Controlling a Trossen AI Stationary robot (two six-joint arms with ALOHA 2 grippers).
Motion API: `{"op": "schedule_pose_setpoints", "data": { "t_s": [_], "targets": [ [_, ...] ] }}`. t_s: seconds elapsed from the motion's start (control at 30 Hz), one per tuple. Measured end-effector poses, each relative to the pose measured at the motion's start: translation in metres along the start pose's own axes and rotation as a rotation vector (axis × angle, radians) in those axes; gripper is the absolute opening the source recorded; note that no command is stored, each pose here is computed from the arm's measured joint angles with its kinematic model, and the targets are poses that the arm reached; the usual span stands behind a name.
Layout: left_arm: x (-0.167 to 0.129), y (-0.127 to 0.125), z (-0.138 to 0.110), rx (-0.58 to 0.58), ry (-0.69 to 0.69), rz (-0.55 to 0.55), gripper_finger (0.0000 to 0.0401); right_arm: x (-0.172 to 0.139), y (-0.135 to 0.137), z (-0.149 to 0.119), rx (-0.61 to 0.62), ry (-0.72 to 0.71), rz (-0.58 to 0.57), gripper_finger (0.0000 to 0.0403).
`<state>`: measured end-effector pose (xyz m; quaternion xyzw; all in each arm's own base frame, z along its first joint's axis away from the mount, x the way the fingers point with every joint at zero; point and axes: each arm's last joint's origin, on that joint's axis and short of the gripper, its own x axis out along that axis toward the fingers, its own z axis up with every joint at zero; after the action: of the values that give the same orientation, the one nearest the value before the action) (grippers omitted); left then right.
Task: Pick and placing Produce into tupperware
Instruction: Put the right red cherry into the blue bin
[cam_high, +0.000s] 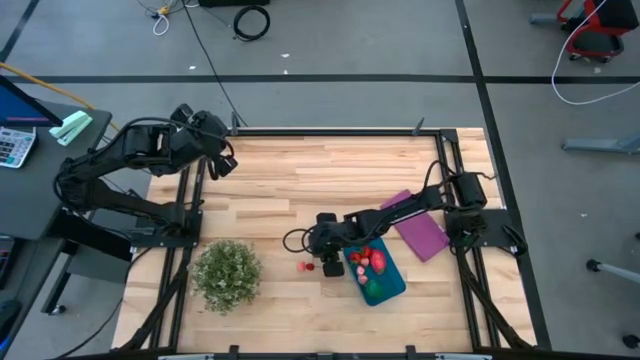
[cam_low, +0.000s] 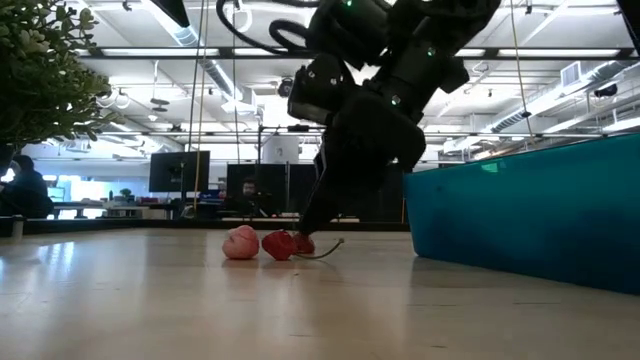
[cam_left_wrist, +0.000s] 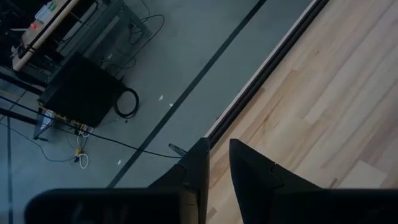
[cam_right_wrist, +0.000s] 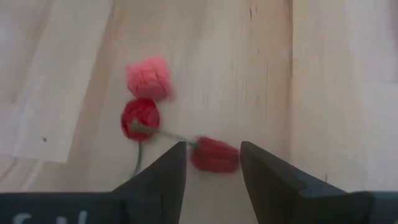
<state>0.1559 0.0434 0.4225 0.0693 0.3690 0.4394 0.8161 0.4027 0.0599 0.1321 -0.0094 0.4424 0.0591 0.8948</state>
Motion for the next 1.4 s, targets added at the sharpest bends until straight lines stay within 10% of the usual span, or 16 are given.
{"op": "schedule_pose_setpoints", "data": {
  "t_s": [0.6, 1.0, 1.4],
  "targets": [
    [0.003, -0.003, -0.001, 0.013, 0.013, 0.003, 0.006, 0.011, -0.004, -0.003, 0.018, -0.009, -0.011, 0.0155],
    [0.003, -0.003, -0.001, 0.017, 0.015, 0.002, 0.0056, 0.001, -0.006, 0.0, 0.126, -0.004, -0.068, 0.0047],
    [0.003, -0.003, -0.002, 0.011, 0.017, 0.003, 0.0059, -0.103, 0.03, 0.013, 0.222, 0.028, -0.087, 0.0009]
  ]
}}
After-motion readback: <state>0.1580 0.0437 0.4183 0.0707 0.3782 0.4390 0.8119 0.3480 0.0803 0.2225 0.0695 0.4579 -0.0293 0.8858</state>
